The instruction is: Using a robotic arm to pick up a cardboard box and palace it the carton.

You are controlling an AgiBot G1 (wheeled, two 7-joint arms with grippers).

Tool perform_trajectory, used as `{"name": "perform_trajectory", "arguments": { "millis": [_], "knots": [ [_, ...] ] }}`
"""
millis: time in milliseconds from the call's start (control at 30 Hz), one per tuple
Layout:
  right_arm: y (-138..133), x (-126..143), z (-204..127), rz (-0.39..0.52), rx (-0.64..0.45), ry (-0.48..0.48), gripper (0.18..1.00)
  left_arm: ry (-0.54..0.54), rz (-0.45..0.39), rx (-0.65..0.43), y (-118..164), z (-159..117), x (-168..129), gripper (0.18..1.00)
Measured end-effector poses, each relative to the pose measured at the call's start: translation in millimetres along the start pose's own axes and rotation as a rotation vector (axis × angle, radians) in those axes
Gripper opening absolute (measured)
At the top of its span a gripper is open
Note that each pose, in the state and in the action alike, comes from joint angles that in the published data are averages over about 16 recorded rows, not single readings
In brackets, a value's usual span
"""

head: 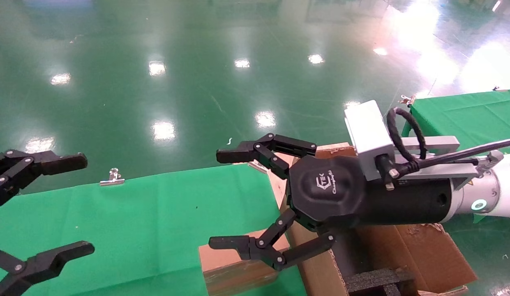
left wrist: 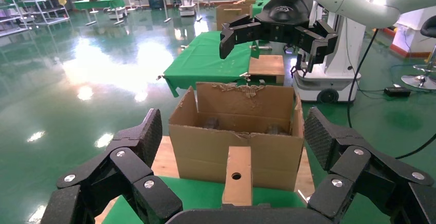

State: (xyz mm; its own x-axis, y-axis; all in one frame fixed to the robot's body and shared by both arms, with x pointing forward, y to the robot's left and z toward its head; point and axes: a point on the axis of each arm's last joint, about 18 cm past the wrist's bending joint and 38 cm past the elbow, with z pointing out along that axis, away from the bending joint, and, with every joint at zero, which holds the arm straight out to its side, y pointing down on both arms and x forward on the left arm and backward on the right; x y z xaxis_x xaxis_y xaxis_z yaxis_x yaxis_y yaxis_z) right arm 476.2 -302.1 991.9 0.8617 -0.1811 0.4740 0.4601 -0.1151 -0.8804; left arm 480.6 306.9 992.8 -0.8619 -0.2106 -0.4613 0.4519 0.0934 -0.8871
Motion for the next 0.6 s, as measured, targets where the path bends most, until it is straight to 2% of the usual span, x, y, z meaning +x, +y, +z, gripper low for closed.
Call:
{"name": "perform_trajectory", "arguments": {
  "millis": [600],
  "knots": [
    [0.0, 0.0, 0.0, 0.000, 0.000, 0.000, 1.001, 0.000, 0.000, 0.000, 0.0, 0.0, 0.0, 1.001]
  ]
}}
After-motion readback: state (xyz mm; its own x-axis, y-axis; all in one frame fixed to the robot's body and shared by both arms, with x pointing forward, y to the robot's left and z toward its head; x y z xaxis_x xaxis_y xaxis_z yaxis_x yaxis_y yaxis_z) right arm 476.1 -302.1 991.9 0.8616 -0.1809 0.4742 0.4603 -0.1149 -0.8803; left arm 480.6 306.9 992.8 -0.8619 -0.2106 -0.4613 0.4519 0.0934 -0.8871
